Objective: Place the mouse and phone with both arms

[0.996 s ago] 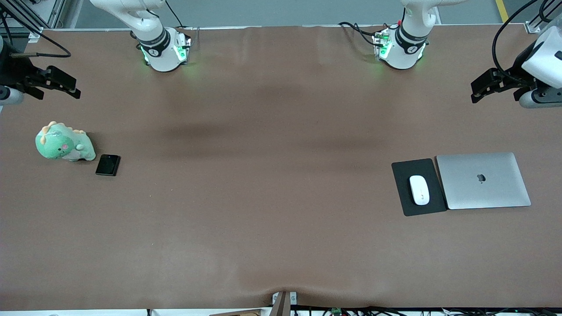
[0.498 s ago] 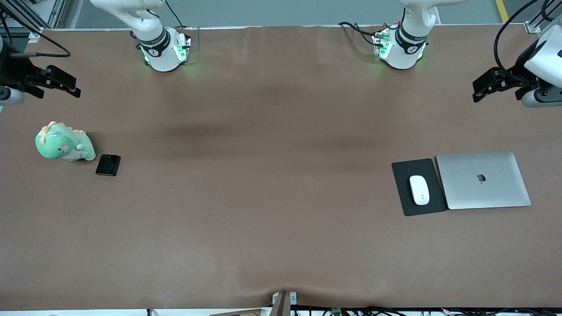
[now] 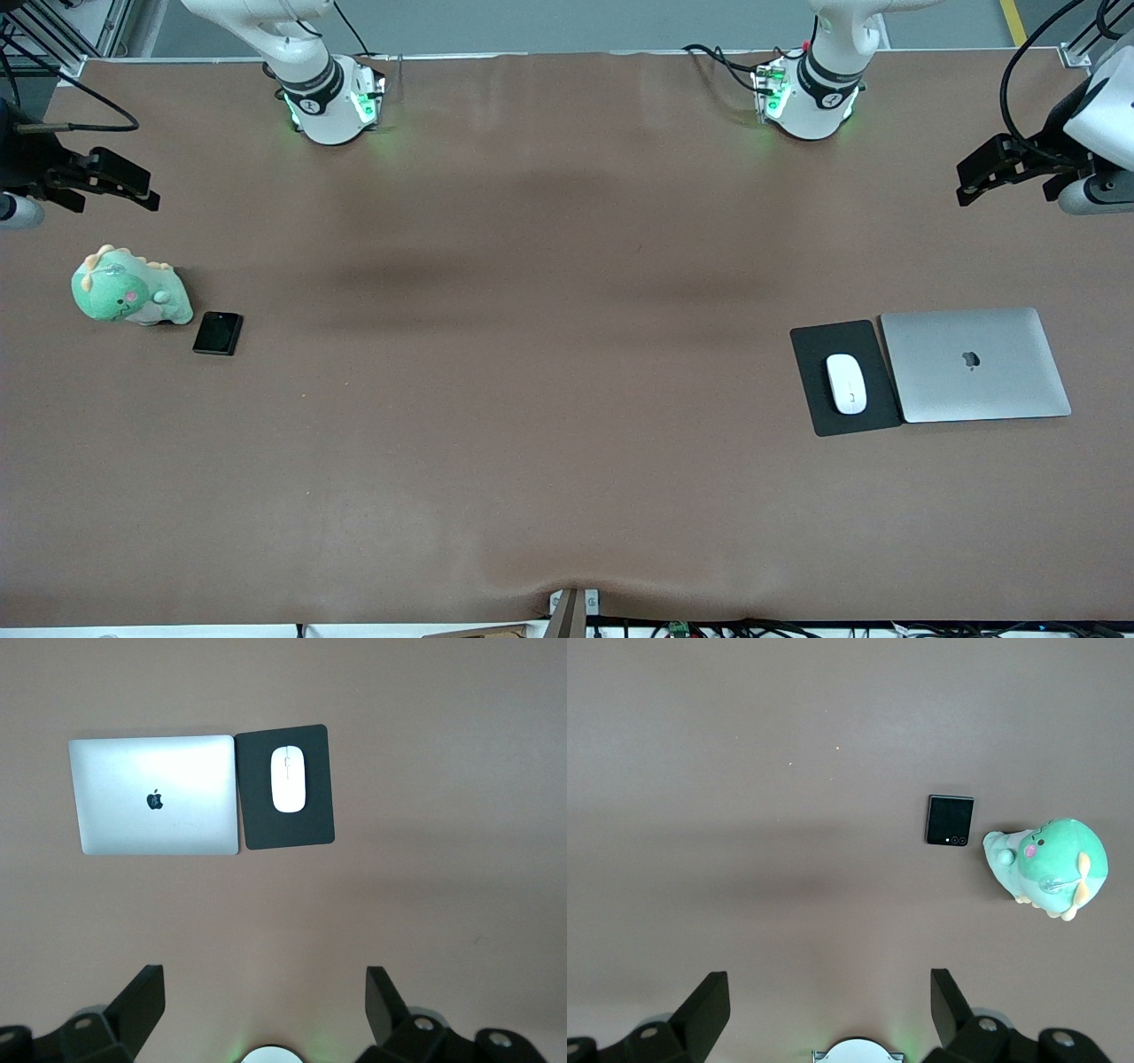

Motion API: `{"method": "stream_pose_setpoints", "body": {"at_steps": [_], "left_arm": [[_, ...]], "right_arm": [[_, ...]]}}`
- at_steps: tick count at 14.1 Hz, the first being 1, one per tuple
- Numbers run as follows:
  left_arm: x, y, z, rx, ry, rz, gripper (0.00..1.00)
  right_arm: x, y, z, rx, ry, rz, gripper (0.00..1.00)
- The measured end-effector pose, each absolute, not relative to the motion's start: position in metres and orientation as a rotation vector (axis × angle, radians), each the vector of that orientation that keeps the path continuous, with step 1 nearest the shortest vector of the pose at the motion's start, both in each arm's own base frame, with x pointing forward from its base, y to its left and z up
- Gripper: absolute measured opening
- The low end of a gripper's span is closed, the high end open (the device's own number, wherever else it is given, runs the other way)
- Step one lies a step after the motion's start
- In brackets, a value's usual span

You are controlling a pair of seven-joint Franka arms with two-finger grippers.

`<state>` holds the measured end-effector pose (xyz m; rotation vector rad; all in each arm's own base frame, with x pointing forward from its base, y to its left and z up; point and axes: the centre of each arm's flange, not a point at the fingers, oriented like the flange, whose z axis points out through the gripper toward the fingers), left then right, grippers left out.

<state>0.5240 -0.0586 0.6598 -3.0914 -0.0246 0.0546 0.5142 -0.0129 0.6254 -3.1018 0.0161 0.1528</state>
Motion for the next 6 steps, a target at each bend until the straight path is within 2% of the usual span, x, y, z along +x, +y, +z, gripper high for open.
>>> {"method": "stream_pose_setpoints", "body": {"at_steps": [6], "left_arm": [[0.5242, -0.0569, 0.6598, -3.091, -0.030, 0.055, 1.00]], "right_arm": [[0.5144, -0.0136, 0.6277, -3.102, 0.018, 0.145, 1.00]]}}
